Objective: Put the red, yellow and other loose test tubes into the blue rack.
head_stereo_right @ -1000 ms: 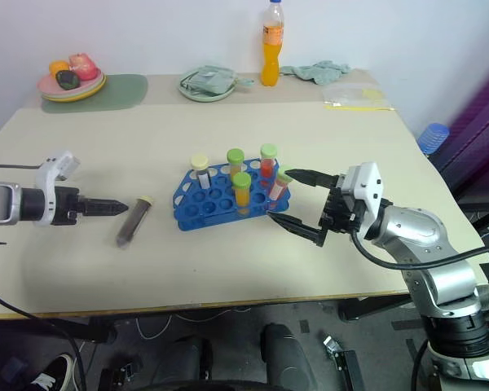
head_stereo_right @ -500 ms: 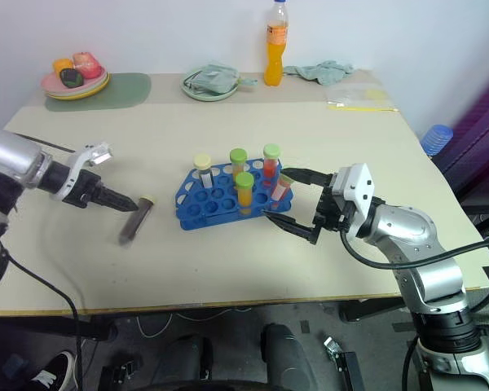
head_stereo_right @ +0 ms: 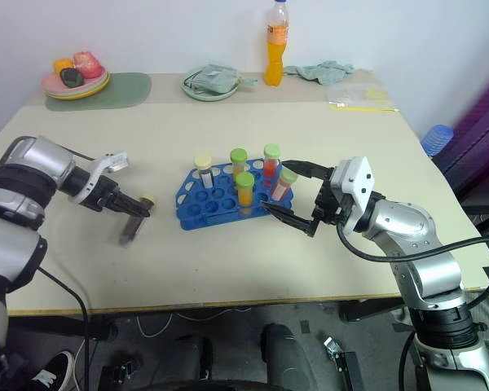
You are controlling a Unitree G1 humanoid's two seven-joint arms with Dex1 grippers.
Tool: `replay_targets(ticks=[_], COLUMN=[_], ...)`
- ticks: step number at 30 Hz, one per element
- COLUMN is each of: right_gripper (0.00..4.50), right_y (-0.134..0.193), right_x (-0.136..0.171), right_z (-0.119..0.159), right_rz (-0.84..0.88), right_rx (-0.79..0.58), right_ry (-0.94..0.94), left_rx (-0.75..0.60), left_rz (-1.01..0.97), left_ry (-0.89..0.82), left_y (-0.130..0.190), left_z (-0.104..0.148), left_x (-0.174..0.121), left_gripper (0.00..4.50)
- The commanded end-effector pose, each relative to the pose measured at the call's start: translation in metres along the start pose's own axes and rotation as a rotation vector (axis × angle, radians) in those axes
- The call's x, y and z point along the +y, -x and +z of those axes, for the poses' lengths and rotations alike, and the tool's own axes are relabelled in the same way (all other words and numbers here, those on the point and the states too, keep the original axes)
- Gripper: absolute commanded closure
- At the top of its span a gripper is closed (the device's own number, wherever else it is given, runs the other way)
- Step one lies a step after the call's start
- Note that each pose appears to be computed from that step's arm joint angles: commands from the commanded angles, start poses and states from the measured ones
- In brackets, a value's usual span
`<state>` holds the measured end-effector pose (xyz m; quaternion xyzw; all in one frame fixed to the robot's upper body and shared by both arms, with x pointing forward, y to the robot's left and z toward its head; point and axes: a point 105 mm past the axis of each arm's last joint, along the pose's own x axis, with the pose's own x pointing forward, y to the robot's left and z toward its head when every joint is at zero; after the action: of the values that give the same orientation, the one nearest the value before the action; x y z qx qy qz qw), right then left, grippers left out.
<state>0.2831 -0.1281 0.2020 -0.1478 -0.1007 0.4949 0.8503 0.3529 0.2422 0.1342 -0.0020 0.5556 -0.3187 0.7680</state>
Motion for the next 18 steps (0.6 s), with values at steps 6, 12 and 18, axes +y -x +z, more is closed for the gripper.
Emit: replay_targets(ticks=[6, 12, 18], right_gripper=[0.0, 0.0, 0.0], right_y=[0.001, 0.001, 0.004], right_x=[-0.003, -0.004, -0.008], right_z=[0.008, 0.007, 0.008], right_rz=[-0.016, -0.016, -0.031], right_rx=[-0.018, -0.018, -0.007], right_ry=[0.065, 0.068, 0.078], left_rx=[-0.016, -0.026, -0.197], left_rz=[0.018, 0.048, 0.203], left_ry=[0.029, 0.016, -0.114], left_y=[0.002, 0.004, 0.028], left_z=[0.0, 0.002, 0.021], left_x=[0.002, 0.003, 0.02], left_gripper=[1.78, 3.8, 3.8])
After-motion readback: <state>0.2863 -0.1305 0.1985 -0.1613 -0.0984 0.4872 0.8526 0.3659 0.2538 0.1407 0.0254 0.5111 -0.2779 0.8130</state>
